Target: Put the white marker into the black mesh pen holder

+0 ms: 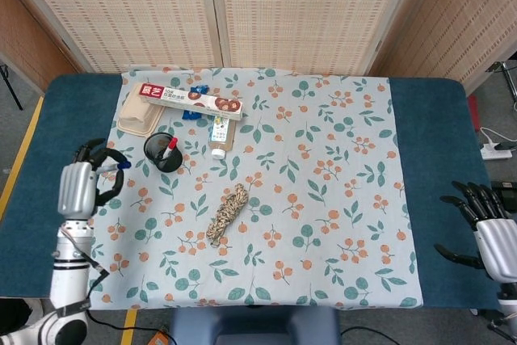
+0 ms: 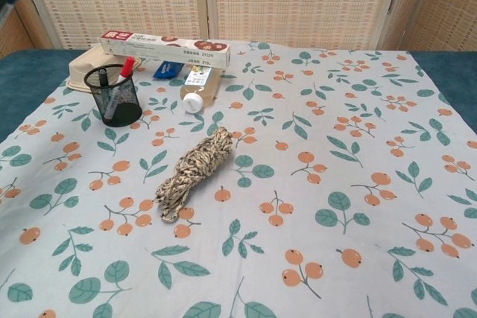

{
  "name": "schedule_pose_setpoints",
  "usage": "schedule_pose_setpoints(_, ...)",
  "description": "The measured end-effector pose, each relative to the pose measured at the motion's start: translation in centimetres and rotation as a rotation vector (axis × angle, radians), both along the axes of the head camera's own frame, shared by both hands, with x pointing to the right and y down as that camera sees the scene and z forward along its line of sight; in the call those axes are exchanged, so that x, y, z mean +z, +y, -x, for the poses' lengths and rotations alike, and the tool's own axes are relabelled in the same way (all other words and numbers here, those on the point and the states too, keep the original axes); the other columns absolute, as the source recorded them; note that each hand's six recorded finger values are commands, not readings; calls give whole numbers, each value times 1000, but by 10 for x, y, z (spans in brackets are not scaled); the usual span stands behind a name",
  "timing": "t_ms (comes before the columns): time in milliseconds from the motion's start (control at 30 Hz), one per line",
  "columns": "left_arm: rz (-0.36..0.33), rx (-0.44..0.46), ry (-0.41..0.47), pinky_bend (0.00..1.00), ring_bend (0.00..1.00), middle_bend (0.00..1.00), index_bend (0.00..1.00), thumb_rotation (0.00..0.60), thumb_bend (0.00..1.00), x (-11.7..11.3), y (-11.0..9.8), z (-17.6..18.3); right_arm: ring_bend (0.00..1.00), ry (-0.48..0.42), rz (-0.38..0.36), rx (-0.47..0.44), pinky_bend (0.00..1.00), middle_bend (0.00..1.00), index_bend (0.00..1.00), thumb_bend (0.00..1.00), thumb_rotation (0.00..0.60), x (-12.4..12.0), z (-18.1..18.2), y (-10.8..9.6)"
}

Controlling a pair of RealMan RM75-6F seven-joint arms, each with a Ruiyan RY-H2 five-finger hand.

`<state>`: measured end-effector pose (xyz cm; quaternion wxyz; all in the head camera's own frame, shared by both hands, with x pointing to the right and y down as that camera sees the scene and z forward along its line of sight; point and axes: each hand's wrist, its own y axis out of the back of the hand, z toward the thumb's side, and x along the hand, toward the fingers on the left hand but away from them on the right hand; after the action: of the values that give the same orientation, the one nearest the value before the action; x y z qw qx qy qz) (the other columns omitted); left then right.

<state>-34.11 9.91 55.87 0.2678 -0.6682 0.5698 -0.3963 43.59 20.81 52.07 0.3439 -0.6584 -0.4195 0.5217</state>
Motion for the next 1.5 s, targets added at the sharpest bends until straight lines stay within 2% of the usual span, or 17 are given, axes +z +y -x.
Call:
schedule_pose_setpoints(67,14,4,96,184,167,503,505,600,419,-9,-12,3,44,-1,-1,0,0,87,258,0,600,0,1,0)
schedule_pose_setpoints(200,85,23,334,185,161,497,513,600,419,-16,-37,-2,44,12,4,-5,0,87,258,0,600,2,3,1)
schedule_pose_setpoints(300,171,48,466,184,161,501,521,600,419,-9,-54,-11,44,22,10,-8,0,88,258,0,600,4,4,1)
schedule_pose_setpoints(367,225,60,504,182,161,502,526,600,419,0,-64,-15,44,27,10,-7,0,87,259,0,600,4,4,1)
schedule_pose_setpoints(433,261,65,511,180,159,502,534,600,419,11,-77,-14,44,32,8,-4,0,88,259,0,600,4,4,1)
schedule_pose_setpoints(600,305,48,510,178,157,503,546,600,419,44,-103,-13,44,51,3,4,0,87,259,0,600,4,2,1)
schedule_pose_setpoints(800,349,21,534,177,156,507,553,600,420,82,-119,-16,44,82,7,14,0,87,259,0,600,6,0,1)
schedule_pose_setpoints(1000,386,11,548,176,155,507,553,600,419,111,-123,-17,44,99,19,17,0,87,259,0,600,10,0,1)
schedule_pose_setpoints(1267,442,-12,539,176,150,499,548,600,420,146,-107,-6,44,109,36,21,0,87,259,0,600,16,0,1)
schedule_pose_setpoints(1333,454,-14,527,173,120,442,522,600,420,153,-104,-3,44,109,34,21,0,87,259,0,600,16,0,1)
schedule_pose_setpoints(1367,458,-16,524,166,85,374,487,600,418,155,-103,-2,44,109,34,21,0,87,259,0,600,16,0,1)
schedule_pose_setpoints(1433,467,-20,528,139,18,204,365,600,418,159,-102,-1,44,108,33,21,0,87,259,0,600,15,0,1)
schedule_pose_setpoints(1500,477,-13,528,117,0,76,224,600,420,162,-101,-3,44,105,31,21,0,87,259,0,600,14,0,1)
